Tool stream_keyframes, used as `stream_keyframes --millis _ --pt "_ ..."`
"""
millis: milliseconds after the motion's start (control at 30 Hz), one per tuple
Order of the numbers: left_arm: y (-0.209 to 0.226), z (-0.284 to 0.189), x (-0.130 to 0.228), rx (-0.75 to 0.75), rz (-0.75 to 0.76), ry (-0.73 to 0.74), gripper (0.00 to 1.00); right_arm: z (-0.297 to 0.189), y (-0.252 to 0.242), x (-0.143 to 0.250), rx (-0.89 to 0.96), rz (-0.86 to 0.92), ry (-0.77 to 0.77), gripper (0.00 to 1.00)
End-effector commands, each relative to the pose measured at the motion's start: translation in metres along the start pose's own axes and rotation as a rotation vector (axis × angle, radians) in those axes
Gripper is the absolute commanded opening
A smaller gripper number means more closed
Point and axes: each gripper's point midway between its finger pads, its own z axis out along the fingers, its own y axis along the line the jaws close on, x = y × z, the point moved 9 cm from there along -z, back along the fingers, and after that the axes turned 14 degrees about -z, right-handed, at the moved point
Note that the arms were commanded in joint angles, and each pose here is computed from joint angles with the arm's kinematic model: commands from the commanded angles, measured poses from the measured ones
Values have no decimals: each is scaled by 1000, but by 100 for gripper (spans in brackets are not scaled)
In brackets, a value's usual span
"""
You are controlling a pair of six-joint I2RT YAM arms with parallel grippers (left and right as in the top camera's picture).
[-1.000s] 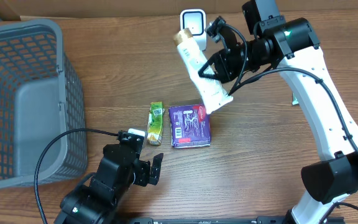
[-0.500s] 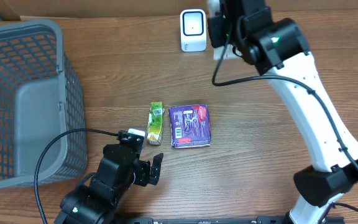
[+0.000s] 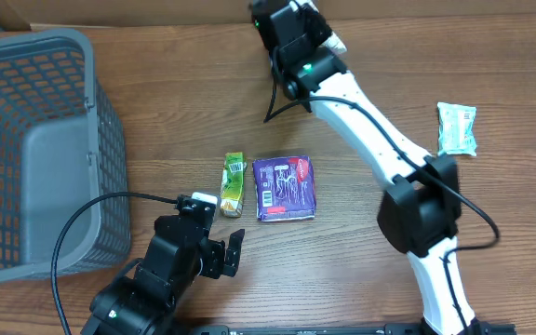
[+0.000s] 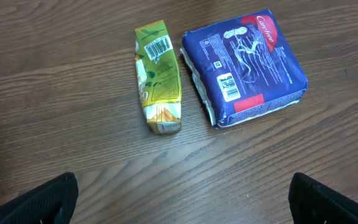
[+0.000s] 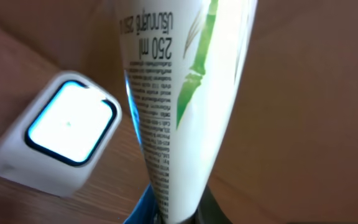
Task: Scan the item barcode
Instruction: 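Hold the tube's label in front of the white scanner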
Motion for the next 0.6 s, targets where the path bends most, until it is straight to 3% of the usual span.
stream_keyframes --millis 0,267,567 --pt "0 0 1 -6 21 -5 100 8 -7 -2 84 -325 36 4" --pt "0 0 1 -6 21 -5 100 50 28 -4 133 -365 18 4" --pt "0 0 1 -6 21 -5 100 93 45 30 60 -387 63 4"
